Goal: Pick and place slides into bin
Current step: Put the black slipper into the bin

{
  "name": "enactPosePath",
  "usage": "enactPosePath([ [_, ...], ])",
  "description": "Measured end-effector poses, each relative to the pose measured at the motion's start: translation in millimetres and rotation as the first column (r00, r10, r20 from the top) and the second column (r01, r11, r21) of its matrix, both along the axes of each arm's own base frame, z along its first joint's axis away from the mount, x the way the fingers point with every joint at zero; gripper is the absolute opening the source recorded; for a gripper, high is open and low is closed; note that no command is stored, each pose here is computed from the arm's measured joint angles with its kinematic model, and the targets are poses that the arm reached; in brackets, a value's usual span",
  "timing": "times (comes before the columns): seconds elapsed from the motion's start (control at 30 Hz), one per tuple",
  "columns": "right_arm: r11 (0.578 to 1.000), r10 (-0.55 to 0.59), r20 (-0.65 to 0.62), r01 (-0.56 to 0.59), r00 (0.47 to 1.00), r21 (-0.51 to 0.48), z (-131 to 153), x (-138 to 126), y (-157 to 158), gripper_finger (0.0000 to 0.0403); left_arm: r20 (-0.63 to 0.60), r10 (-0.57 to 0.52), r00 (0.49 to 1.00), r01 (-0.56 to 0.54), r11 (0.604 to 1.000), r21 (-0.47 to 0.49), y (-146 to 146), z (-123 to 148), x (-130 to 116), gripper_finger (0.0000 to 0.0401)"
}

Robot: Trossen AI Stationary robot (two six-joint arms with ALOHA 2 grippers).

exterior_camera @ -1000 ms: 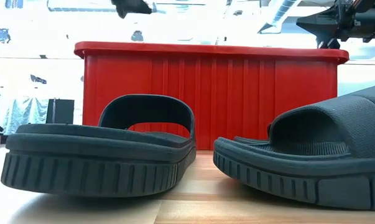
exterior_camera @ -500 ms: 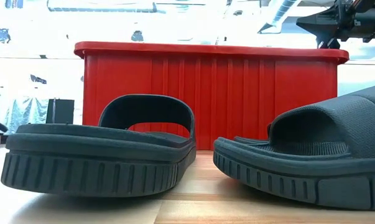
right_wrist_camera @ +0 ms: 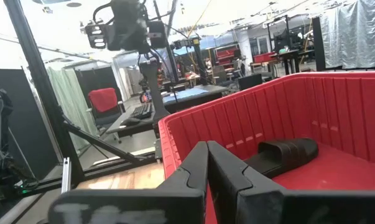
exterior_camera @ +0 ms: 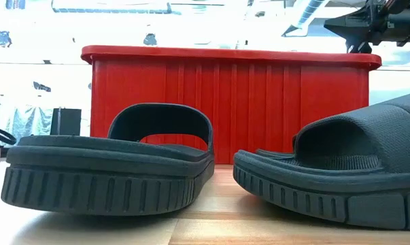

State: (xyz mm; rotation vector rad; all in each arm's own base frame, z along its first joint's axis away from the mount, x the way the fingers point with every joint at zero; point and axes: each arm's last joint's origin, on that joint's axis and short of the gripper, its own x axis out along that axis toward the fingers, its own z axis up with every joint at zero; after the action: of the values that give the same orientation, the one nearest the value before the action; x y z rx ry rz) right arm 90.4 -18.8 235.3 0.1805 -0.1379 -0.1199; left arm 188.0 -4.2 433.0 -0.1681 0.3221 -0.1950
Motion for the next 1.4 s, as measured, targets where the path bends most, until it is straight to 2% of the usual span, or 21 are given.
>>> enactPosePath([
  [0.23,1.0,0.0,0.0,0.0,1.0,0.0,0.0,0.0,0.0,0.0,-0.114,-0.056,0.992,0.043,0.993,-0.113,-21.5,-16.2,28.4,0.0077],
  [0.5,1.0,0.0,0.0,0.0,1.0,0.0,0.0,0.0,0.0,0.0,-0.152,-0.097,0.984,0.061,0.972,-0.227,-61.8,-26.7,50.6,0.0077],
  [0.67,1.0,0.0,0.0,0.0,1.0,0.0,0.0,0.0,0.0,0.0,-0.143,-0.059,0.988,0.029,0.977,-0.21,-90.9,-30.3,51.6,0.0077],
  [0.87,1.0,0.0,0.0,0.0,1.0,0.0,0.0,0.0,0.0,0.0,-0.121,0.063,0.991,-0.083,0.982,-0.17,-110.0,-30.5,42.6,0.0077],
  [1.0,1.0,0.0,0.0,0.0,1.0,0.0,0.0,0.0,0.0,0.0,-0.107,0.094,0.99,-0.108,0.985,-0.136,-123.6,-31.9,37.2,0.0077],
  [1.17,1.0,0.0,-0.002,0.0,1.0,0.0,-0.2,0.0,0.0,0.0,-0.155,0.086,0.984,-0.106,0.986,-0.131,-145.3,-47.3,46.5,0.0077],
  [1.4,1.0,0.0,-0.002,0.0,1.0,0.0,-0.2,0.0,0.0,0.0,-0.205,0.055,0.977,-0.076,0.993,-0.093,-178.3,-80.9,74.8,0.0077],
])
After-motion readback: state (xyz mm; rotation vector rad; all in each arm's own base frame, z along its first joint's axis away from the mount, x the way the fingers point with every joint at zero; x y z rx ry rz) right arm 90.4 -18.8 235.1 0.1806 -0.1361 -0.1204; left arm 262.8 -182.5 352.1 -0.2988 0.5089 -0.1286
